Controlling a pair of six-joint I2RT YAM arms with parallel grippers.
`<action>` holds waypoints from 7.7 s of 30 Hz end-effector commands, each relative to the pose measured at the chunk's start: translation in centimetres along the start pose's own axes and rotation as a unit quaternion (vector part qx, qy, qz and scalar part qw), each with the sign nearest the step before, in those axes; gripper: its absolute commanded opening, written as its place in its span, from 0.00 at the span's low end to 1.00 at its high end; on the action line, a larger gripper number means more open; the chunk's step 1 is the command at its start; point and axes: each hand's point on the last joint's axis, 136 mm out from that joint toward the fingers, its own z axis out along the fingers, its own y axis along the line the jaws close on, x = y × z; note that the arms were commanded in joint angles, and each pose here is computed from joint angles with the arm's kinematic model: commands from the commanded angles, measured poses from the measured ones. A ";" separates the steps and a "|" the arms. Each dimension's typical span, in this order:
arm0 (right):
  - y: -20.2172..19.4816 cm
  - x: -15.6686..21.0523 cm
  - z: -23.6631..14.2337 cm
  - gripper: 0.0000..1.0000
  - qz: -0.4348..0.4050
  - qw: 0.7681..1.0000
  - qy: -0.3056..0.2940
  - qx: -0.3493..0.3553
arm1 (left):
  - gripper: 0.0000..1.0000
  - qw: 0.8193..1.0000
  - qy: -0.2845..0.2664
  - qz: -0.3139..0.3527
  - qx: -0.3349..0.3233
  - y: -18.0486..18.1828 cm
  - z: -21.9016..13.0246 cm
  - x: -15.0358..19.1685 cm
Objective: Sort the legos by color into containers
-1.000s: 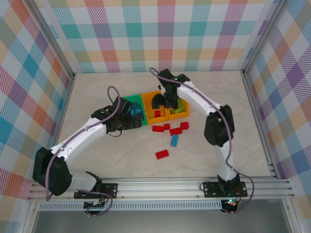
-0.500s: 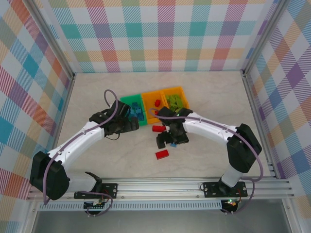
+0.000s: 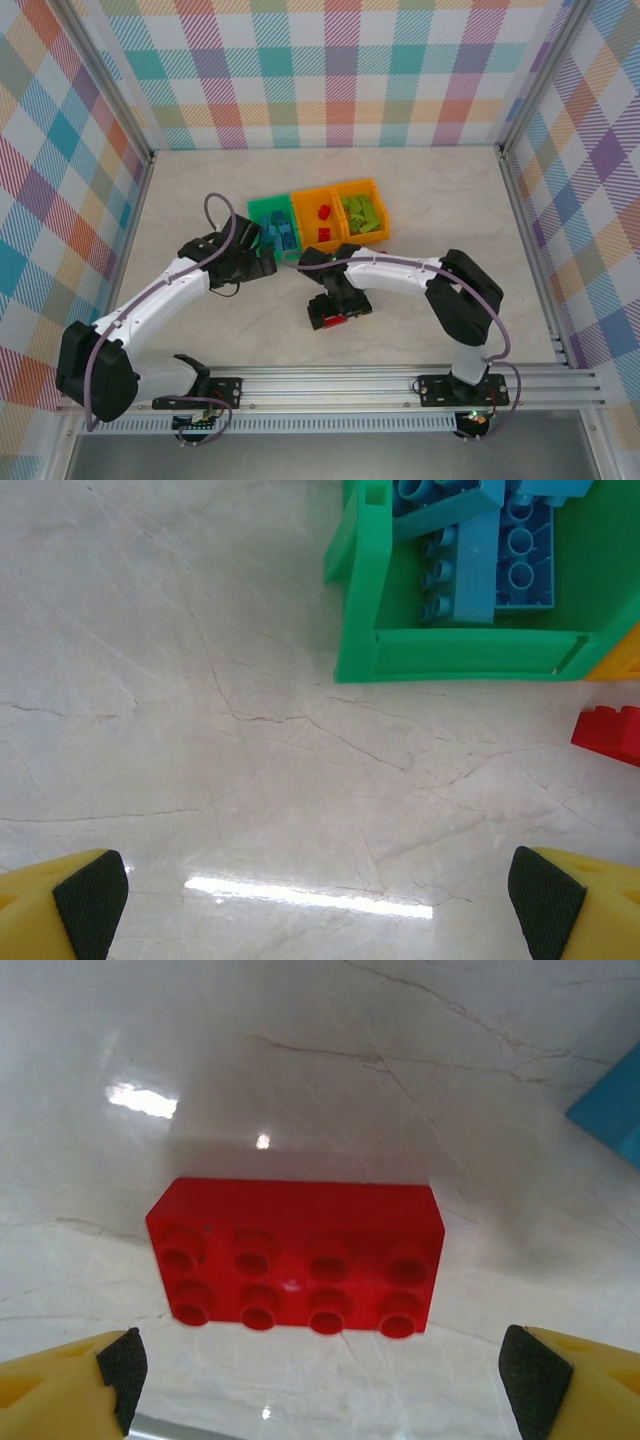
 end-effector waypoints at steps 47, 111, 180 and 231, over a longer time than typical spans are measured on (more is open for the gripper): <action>-4.0 -25.4 -10.2 0.71 0.136 0.976 -0.150 -0.079 | 1.00 1.000 0.004 0.005 0.027 -0.5 0.1 0.2; -19.9 -9.3 -13.7 0.90 0.298 0.932 -0.202 -0.051 | 0.29 0.969 0.028 0.233 0.069 -20.5 -0.2 -1.2; -11.6 -10.5 -0.4 0.57 0.120 0.989 -0.072 0.050 | 0.95 0.999 -0.030 -0.018 0.027 -2.4 -0.9 -8.5; -10.2 -17.0 -12.5 0.82 0.106 0.978 -0.181 0.005 | 0.96 0.999 0.010 -0.013 0.034 -2.1 1.4 -0.6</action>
